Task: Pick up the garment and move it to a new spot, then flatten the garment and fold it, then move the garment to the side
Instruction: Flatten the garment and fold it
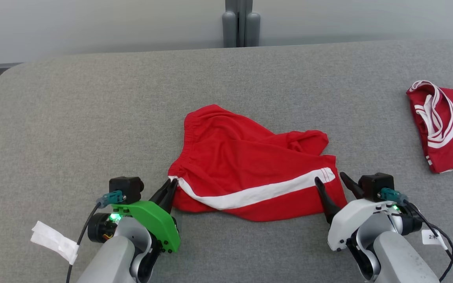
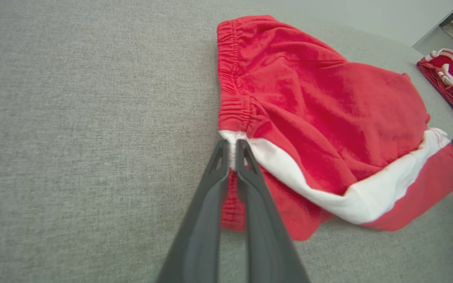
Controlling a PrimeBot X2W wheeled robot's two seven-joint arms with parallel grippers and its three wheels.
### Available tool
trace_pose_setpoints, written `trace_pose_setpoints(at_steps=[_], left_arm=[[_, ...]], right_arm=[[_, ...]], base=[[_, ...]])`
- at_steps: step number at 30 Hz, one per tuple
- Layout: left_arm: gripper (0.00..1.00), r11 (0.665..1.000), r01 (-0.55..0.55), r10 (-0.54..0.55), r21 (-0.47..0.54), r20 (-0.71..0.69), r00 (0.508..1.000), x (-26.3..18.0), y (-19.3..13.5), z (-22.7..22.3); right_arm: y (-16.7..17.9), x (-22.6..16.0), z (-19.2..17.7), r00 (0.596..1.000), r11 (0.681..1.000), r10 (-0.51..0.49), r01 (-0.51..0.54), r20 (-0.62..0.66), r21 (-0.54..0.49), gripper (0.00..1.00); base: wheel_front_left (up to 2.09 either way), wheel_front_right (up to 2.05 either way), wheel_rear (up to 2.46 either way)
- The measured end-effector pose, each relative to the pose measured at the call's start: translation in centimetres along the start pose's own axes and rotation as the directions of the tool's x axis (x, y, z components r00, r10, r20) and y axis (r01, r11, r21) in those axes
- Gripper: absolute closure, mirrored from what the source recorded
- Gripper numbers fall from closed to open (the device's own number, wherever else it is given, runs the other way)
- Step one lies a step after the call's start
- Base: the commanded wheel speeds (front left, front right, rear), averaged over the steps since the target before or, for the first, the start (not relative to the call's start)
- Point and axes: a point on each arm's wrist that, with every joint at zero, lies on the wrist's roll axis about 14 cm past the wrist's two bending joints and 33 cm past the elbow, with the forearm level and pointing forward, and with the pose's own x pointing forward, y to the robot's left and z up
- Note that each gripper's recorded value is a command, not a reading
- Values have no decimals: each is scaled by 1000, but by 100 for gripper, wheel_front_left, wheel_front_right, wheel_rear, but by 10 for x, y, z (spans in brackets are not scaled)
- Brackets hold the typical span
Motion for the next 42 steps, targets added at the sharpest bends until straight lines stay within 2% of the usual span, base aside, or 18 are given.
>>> trace_pose_setpoints(at_steps=[6,15,16,18,19,20,22,33,35,38,42], left_arm=[[100,1000,-16,16,-16,-1,1000,-1,6,-4],[100,999,-29,29,-20,10,1000,0,10,-2],[100,999,-29,29,-18,10,1000,0,10,-2],[100,999,-27,27,-18,10,1000,0,9,-2],[100,1000,-26,26,-17,10,1000,0,9,-2],[100,1000,-25,25,-16,10,1000,0,9,-2],[100,1000,-24,24,-14,11,1000,0,9,-2],[100,1000,-26,26,-12,5,1000,0,10,-3],[100,1000,-28,28,-12,5,1000,0,11,-3],[100,999,-31,31,-18,10,999,-2,11,-3],[100,999,-34,35,-19,17,999,-3,12,-1]], right_arm=[[4,13,-19,994,999,33,-33,-102,-4,0],[17,20,-13,991,996,92,-90,-92,25,0],[19,21,-10,992,995,97,-95,-82,28,4],[21,20,-8,991,994,105,-103,-78,31,23],[22,20,-7,991,994,109,-107,-75,33,44],[23,19,-7,991,993,113,-111,-78,33,55],[22,18,-8,989,993,114,-112,-93,32,63],[11,24,-8,979,993,110,-116,-174,-25,70],[10,25,-9,974,992,110,-120,-198,-39,75],[11,25,-17,960,989,114,-133,-254,-59,100],[15,26,-16,954,986,130,-152,-271,-62,100]], base=[[0,0,0],[0,0,0],[0,0,0],[0,0,0],[0,0,0],[0,0,0],[0,0,0],[0,0,0],[0,0,0],[0,0,0],[0,0,0]])
